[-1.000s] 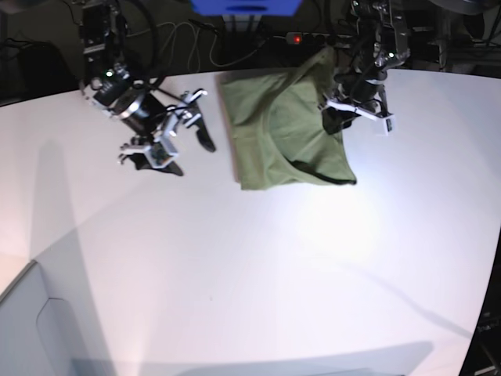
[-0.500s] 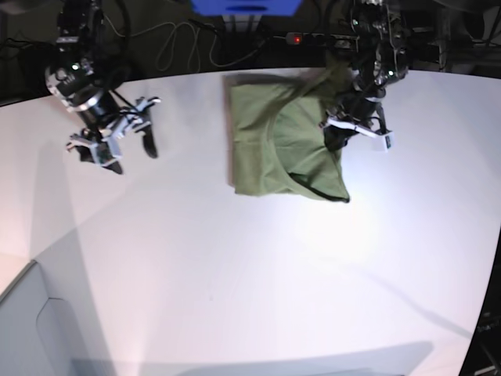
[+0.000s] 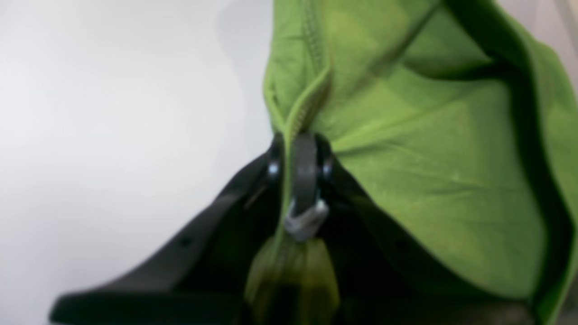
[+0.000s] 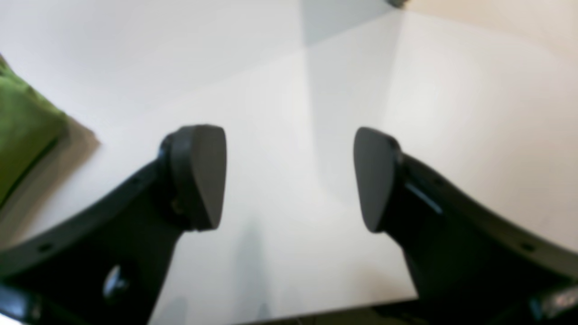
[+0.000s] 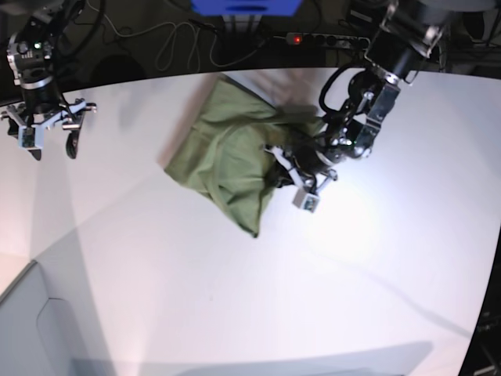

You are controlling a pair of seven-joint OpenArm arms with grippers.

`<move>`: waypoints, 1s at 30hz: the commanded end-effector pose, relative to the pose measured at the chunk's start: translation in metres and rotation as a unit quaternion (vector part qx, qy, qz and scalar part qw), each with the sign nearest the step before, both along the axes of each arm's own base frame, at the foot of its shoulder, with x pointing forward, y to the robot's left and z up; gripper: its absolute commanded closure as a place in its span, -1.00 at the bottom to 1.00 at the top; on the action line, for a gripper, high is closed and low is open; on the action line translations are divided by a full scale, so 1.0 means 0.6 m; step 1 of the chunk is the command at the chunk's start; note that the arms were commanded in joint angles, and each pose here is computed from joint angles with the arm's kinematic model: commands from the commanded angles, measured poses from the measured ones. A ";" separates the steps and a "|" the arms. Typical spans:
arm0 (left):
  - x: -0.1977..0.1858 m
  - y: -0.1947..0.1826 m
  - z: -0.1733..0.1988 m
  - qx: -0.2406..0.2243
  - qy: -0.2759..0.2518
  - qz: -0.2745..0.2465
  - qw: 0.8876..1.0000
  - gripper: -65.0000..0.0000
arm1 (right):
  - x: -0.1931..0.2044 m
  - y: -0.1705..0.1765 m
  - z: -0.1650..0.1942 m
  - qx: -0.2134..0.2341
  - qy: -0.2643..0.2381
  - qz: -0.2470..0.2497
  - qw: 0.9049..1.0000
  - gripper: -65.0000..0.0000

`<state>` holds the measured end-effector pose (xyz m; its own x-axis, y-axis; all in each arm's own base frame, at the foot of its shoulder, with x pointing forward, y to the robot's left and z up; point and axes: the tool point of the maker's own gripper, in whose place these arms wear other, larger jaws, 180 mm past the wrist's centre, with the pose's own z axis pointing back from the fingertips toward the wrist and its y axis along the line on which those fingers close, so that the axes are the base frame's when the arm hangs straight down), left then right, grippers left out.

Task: Fold the T-shirt properly
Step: 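Drag the bundle with the left gripper toward the right arm's side and flatten it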

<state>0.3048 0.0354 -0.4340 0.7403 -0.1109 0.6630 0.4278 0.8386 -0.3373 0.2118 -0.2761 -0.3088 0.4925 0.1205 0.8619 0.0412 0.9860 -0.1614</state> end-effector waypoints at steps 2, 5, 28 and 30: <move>0.004 -0.005 -0.024 0.057 0.017 -0.044 0.997 1.00 | -0.006 -0.014 0.021 -0.013 -0.017 -0.002 1.000 -0.30; 0.008 -0.034 -0.042 0.119 0.001 -0.125 0.985 1.00 | -0.018 -0.035 0.024 -0.022 -0.015 -0.021 0.999 -0.30; -0.067 -0.224 -0.034 0.252 -0.170 -0.504 0.808 1.00 | -0.076 -0.060 0.004 0.001 -0.004 -0.102 0.995 -0.30; -0.051 -0.226 -0.023 0.249 -0.176 -0.489 0.818 0.78 | -0.077 -0.059 0.002 0.003 -0.004 -0.103 0.995 -0.30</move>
<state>0.2781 -0.1143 -0.4362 -0.0881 -0.8112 0.5781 0.9692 0.0641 0.2377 0.1601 -0.3110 -0.3206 0.5366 -0.0235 0.8435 0.2623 0.9547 -0.1403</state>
